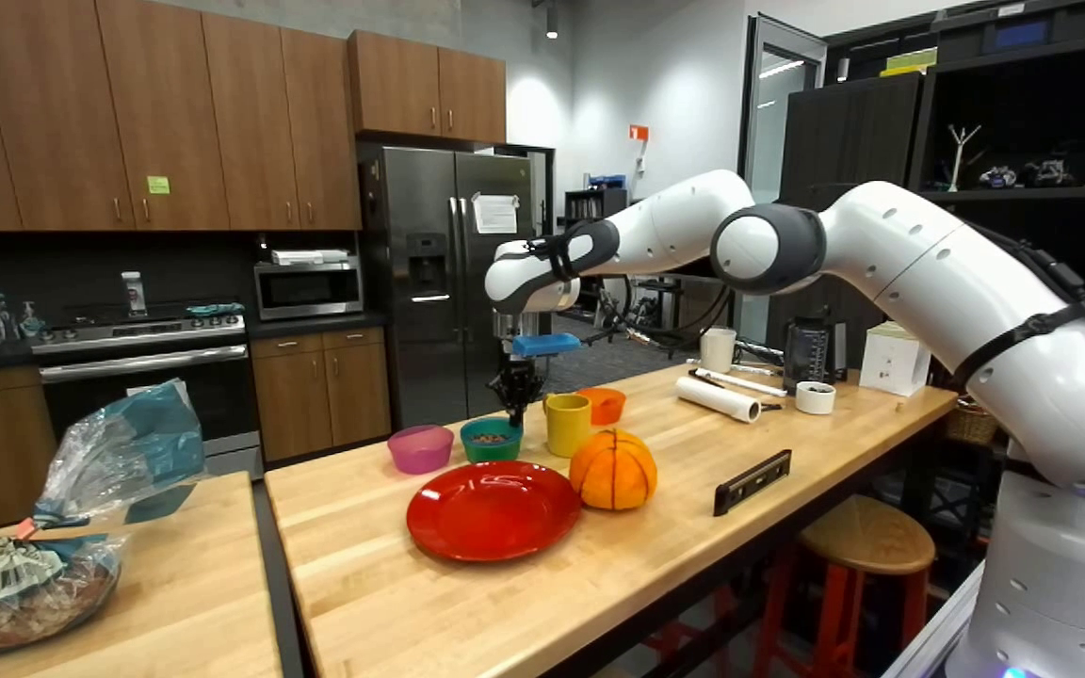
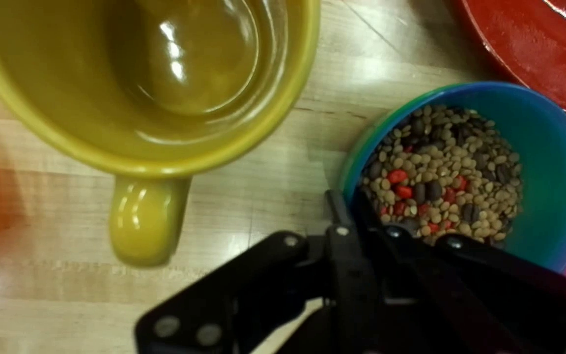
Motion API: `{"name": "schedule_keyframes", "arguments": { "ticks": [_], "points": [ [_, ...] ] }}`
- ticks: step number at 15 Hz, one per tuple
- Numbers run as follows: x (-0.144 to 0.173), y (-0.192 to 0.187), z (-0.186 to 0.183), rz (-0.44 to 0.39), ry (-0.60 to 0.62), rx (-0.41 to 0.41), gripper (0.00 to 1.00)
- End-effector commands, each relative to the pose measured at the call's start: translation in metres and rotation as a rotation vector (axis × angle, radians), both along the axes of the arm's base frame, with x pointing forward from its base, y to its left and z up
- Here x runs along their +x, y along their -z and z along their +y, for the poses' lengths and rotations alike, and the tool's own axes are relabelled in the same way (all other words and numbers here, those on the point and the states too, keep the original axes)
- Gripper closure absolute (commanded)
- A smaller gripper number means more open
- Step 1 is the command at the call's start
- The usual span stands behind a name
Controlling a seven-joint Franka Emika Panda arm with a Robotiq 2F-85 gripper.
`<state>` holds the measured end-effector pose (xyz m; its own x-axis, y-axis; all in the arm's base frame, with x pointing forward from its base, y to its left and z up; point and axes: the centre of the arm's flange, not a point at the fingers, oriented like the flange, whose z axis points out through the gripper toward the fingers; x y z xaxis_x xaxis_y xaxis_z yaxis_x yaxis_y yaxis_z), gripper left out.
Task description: Pour the contents of the blue bowl into the pink bowl
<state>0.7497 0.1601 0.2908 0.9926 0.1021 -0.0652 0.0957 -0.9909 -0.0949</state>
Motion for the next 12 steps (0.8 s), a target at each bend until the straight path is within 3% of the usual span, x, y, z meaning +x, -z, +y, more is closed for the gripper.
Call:
{"name": "schedule_keyframes", "arguments": {
  "ticks": [1, 12],
  "points": [
    [0.003, -0.007, 0.000, -0.005, 0.015, -0.018, 0.99],
    [-0.003, -0.032, 0.007, -0.026, 0.018, -0.008, 0.99]
  ]
}}
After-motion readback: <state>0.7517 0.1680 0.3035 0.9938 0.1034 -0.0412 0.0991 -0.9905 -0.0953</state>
